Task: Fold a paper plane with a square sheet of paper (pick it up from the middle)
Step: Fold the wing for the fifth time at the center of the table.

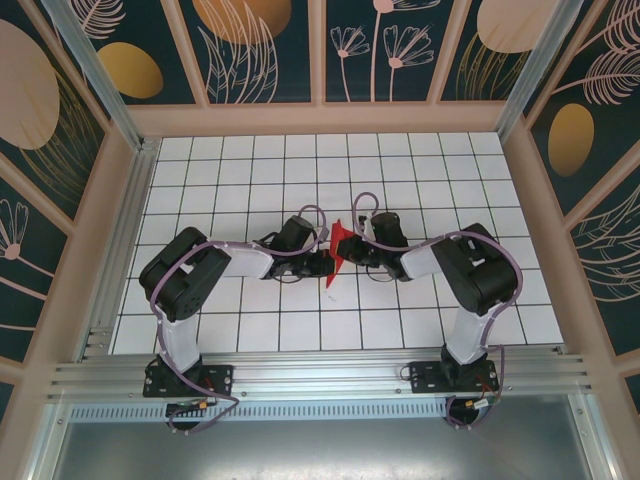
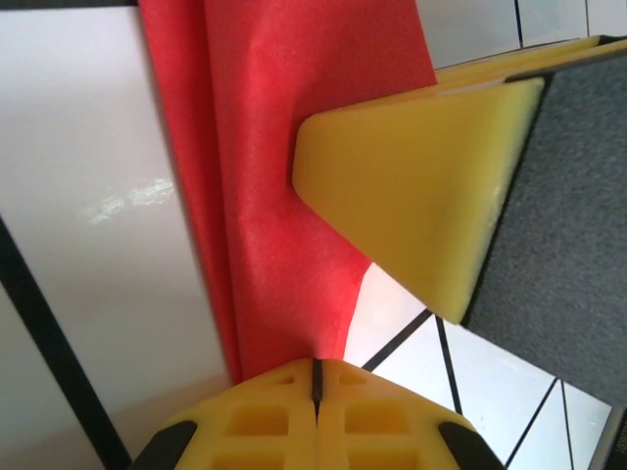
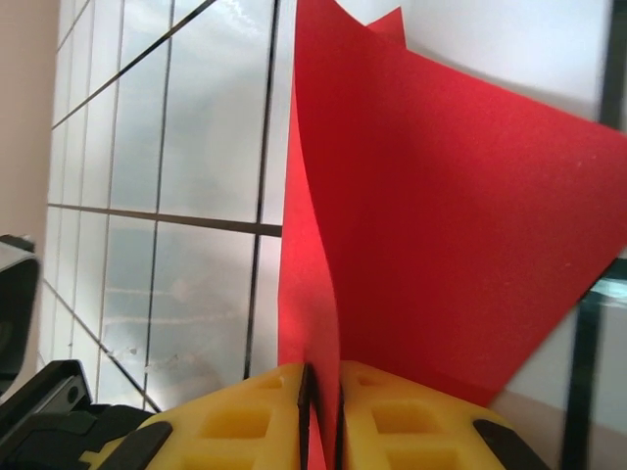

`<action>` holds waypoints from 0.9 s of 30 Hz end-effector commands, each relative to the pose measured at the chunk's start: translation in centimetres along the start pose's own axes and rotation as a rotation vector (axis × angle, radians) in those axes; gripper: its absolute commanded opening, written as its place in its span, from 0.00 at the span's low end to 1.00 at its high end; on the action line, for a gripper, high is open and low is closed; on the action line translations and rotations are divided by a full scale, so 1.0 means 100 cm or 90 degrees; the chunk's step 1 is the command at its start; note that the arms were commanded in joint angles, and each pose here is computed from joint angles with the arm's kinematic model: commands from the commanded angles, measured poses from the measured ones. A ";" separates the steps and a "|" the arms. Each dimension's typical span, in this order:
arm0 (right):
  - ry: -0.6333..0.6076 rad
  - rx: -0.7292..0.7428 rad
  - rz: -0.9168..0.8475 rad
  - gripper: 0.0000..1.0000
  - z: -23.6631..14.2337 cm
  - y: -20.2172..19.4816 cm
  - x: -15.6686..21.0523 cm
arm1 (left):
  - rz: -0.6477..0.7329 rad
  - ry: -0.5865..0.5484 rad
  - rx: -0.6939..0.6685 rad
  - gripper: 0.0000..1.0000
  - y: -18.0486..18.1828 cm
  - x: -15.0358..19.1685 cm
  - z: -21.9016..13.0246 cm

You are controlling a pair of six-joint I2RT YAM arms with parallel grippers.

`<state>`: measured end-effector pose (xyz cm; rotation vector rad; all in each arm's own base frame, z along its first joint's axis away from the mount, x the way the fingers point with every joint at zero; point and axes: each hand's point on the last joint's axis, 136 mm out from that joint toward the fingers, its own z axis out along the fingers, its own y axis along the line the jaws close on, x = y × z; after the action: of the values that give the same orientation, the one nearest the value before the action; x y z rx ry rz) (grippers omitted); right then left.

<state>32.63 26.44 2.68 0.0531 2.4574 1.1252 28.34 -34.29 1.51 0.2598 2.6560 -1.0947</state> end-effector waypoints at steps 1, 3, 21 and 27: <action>-0.030 0.070 0.022 0.18 -0.017 -0.013 -0.014 | -0.012 0.045 -0.110 0.06 0.044 0.026 0.010; -0.056 0.073 0.020 0.19 -0.029 -0.006 -0.024 | -0.014 0.049 -0.115 0.06 0.046 0.028 0.010; 0.019 0.090 0.018 0.05 -0.012 0.010 -0.010 | -0.013 0.050 -0.122 0.03 0.046 0.029 0.012; 0.054 0.108 0.032 0.04 -0.001 -0.005 0.003 | -0.015 0.046 -0.116 0.03 0.043 0.027 0.011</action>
<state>32.70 25.61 2.87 0.1302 2.5946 0.9497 28.53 -34.46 1.44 0.2737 2.6561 -1.0495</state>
